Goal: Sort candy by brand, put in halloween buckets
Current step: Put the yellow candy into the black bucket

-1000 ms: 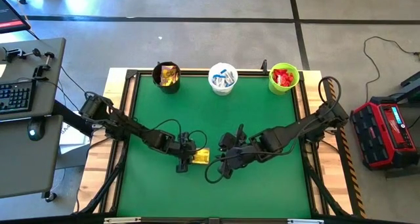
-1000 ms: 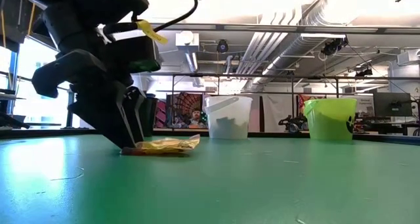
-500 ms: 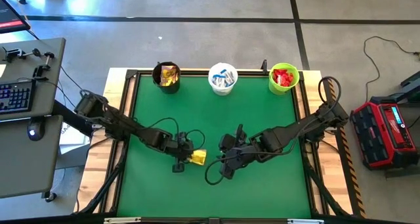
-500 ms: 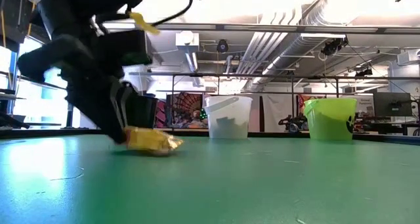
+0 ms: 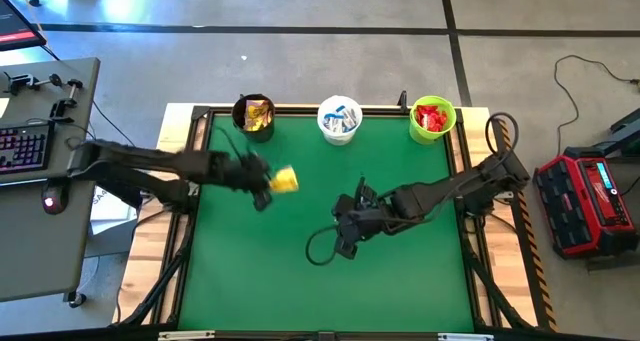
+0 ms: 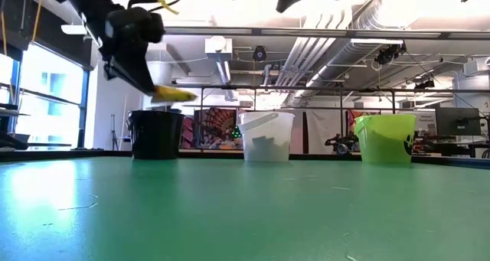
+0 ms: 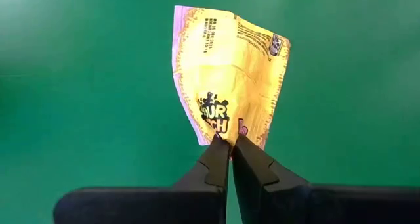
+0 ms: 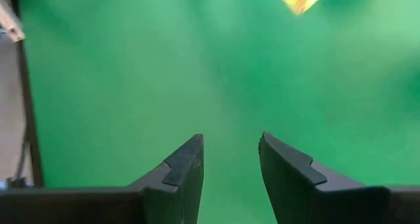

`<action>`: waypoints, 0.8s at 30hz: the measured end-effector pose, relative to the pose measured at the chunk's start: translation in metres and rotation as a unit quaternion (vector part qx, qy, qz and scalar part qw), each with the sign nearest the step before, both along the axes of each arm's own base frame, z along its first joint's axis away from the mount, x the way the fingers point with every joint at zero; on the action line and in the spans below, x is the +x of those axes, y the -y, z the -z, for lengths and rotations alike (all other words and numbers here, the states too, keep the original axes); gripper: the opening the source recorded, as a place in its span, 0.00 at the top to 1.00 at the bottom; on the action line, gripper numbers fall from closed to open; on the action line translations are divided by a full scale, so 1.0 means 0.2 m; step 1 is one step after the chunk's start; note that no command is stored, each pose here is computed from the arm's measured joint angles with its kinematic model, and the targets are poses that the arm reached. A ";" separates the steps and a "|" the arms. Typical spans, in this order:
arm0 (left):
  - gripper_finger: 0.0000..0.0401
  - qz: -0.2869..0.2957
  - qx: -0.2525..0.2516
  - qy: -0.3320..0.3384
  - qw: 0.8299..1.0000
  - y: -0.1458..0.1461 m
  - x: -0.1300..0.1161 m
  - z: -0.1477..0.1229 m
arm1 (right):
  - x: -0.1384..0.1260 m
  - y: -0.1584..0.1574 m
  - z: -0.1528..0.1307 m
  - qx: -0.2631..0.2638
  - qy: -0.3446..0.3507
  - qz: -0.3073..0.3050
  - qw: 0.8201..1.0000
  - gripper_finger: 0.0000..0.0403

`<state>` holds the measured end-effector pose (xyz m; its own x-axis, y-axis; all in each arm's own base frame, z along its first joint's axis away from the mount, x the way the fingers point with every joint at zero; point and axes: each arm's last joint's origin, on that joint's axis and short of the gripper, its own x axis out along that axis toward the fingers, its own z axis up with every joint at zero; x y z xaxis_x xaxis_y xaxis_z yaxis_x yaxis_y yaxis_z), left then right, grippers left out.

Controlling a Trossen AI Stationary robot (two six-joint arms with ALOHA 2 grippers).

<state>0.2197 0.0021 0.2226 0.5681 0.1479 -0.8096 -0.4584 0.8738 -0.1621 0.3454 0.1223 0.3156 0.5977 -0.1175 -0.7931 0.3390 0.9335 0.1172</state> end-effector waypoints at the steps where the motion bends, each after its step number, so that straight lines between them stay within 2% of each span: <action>1: 0.99 -0.025 0.005 0.005 1.000 -0.04 -0.04 -0.03 | 0.01 0.01 0.00 -0.002 0.000 0.001 1.000 0.66; 5: 0.99 -0.149 0.031 0.025 0.988 -0.19 -0.19 -0.13 | 0.03 0.08 0.00 -0.009 -0.002 0.009 1.000 0.66; 9: 0.99 -0.265 0.030 0.038 0.963 -0.31 -0.32 -0.17 | 0.05 0.14 0.00 -0.005 0.000 0.024 1.000 0.66; 11: 0.99 -0.303 0.026 0.042 0.952 -0.37 -0.36 -0.18 | 0.06 0.17 0.00 -0.002 0.000 0.030 1.000 0.66; 17: 0.99 -0.358 0.015 0.029 0.933 -0.54 -0.40 -0.15 | 0.07 0.20 0.00 0.006 0.006 0.037 0.999 0.66; 21: 0.99 -0.360 -0.003 0.013 0.933 -0.66 -0.39 -0.14 | 0.08 0.20 -0.01 0.014 0.014 0.039 0.999 0.66; 24: 0.99 -0.351 0.002 0.000 0.936 -0.74 -0.36 -0.16 | 0.08 0.20 -0.01 0.022 0.022 0.046 0.998 0.66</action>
<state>0.1468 0.1511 0.2552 0.3302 0.4877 -0.8082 -0.9200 0.3576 -0.1601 0.3620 0.0818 0.3182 0.6198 -0.1392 -0.7723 0.4175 0.8918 0.1743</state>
